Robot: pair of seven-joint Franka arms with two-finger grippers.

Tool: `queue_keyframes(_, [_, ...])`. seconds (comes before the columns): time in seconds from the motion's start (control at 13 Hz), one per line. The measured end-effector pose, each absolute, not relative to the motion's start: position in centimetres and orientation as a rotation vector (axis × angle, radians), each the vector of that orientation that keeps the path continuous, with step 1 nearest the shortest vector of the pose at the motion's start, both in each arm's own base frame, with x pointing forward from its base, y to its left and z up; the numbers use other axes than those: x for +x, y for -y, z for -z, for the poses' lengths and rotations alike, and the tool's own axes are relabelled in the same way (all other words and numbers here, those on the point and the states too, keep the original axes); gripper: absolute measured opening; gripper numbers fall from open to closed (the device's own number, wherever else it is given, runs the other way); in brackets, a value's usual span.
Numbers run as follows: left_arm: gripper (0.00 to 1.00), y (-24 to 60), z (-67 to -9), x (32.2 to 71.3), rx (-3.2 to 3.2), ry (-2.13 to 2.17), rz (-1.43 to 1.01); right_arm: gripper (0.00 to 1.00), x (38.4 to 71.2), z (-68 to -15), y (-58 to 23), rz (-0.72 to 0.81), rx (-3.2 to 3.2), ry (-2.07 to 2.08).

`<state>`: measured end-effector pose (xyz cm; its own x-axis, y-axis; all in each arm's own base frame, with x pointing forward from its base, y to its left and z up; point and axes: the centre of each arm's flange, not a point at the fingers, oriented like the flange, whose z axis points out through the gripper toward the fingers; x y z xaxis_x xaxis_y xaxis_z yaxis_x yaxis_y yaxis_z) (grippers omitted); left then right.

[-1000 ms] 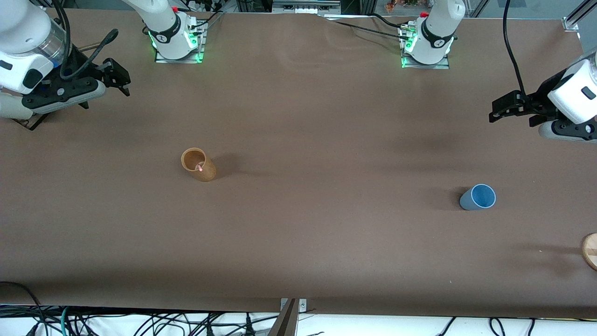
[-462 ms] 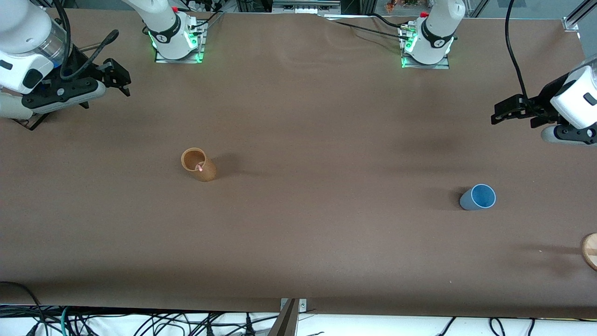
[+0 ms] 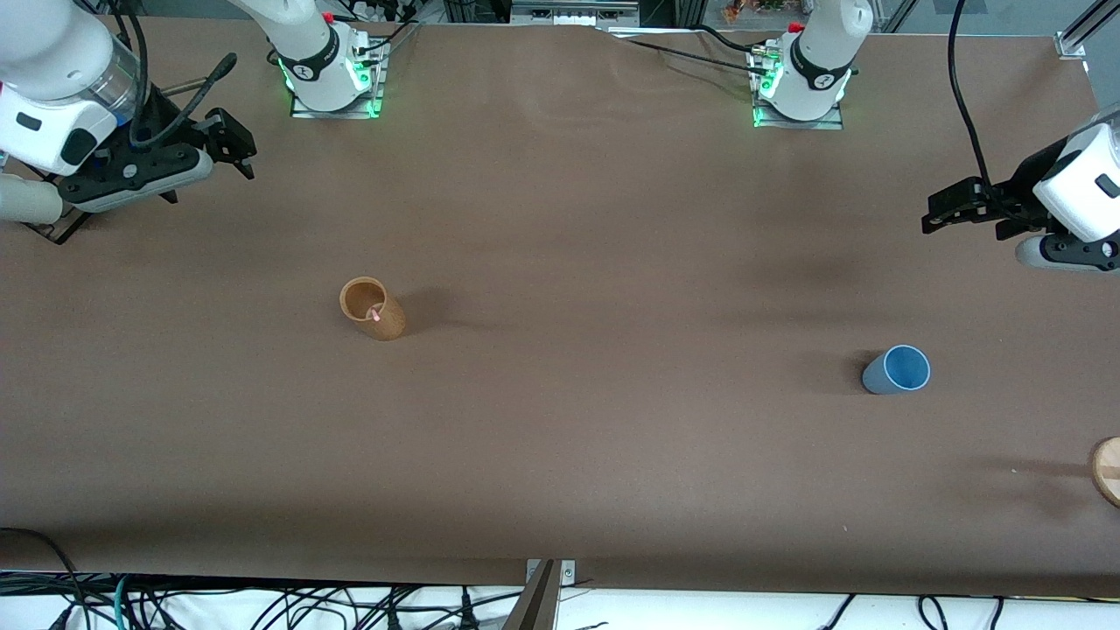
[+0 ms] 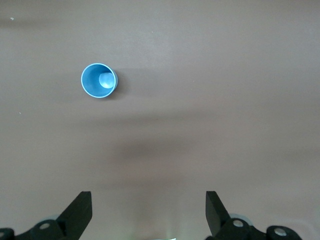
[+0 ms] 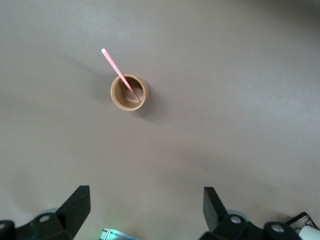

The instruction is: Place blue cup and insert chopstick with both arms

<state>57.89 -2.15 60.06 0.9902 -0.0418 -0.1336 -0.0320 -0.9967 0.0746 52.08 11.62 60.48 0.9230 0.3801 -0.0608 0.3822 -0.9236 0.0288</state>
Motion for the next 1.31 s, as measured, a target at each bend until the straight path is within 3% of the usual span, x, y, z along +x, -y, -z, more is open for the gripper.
queue_keyframes(0.31, [1.0, 1.7, -59.3, 58.1, 3.06, 0.046, 0.228, 1.0, 52.9, -58.6, -12.2, 0.134, 3.036, -0.611])
queue_keyframes(0.77, [1.0, 1.9, -50.6, 62.2, 3.066, 0.045, 0.317, 1.0, 54.7, -50.3, -19.1, 0.184, 3.017, -0.616])
queue_keyframes(1.31, [1.0, 0.3, -37.5, 64.1, 3.129, 0.16, 0.093, 1.0, 53.0, -39.7, -20.9, 0.017, 3.034, -0.692])
